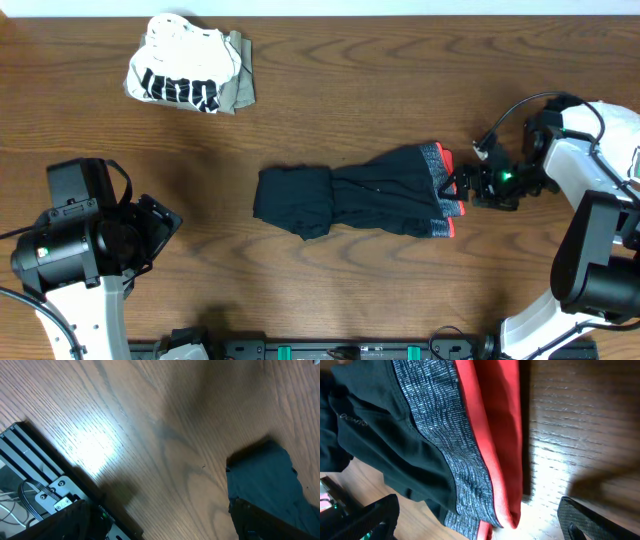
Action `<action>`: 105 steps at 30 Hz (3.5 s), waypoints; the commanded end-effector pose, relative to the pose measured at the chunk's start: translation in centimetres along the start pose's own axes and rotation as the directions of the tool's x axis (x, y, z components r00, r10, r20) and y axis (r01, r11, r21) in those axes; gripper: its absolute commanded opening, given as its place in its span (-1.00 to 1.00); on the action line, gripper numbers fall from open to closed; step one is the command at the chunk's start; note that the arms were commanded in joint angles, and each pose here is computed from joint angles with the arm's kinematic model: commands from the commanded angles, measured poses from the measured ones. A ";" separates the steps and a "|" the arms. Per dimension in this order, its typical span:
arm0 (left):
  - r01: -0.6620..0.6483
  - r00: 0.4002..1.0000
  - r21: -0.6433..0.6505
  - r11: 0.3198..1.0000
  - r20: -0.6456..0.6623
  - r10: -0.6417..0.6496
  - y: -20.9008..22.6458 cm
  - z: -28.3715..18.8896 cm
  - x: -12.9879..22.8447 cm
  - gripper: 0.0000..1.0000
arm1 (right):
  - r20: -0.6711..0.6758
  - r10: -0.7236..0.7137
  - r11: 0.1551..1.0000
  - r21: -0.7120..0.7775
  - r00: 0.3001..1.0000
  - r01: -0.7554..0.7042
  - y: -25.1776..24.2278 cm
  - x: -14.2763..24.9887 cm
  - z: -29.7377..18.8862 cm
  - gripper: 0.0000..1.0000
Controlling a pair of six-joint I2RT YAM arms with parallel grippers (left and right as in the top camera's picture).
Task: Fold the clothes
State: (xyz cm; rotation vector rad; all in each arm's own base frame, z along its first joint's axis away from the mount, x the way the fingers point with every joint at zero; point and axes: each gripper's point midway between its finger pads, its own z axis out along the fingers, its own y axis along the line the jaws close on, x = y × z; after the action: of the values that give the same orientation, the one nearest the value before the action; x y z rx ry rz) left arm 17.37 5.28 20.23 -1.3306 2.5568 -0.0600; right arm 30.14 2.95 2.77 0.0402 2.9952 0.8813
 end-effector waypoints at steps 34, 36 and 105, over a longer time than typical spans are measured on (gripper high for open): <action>-0.003 1.000 -0.014 1.000 -0.007 0.003 0.3 0.2 0.1 0.84 | 0.074 0.138 0.990 -0.034 0.988 -0.135 -2.5 1.1 3.1 0.98; -0.003 1.000 -0.015 1.000 -0.009 0.003 0.3 0.3 0.1 0.84 | 0.089 0.173 0.985 -0.006 0.981 -0.173 -3.8 1.0 2.2 0.98; -0.004 0.999 -0.041 0.999 -0.043 0.003 0.0 1.2 -0.2 0.84 | -0.142 0.355 0.918 0.239 0.924 -0.316 1.2 6.3 14.0 0.09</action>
State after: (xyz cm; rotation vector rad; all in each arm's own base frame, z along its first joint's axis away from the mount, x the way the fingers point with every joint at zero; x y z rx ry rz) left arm 17.94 5.44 19.39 -1.3515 2.5977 -0.0482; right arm 28.59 17.76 0.50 0.2881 2.9746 1.4251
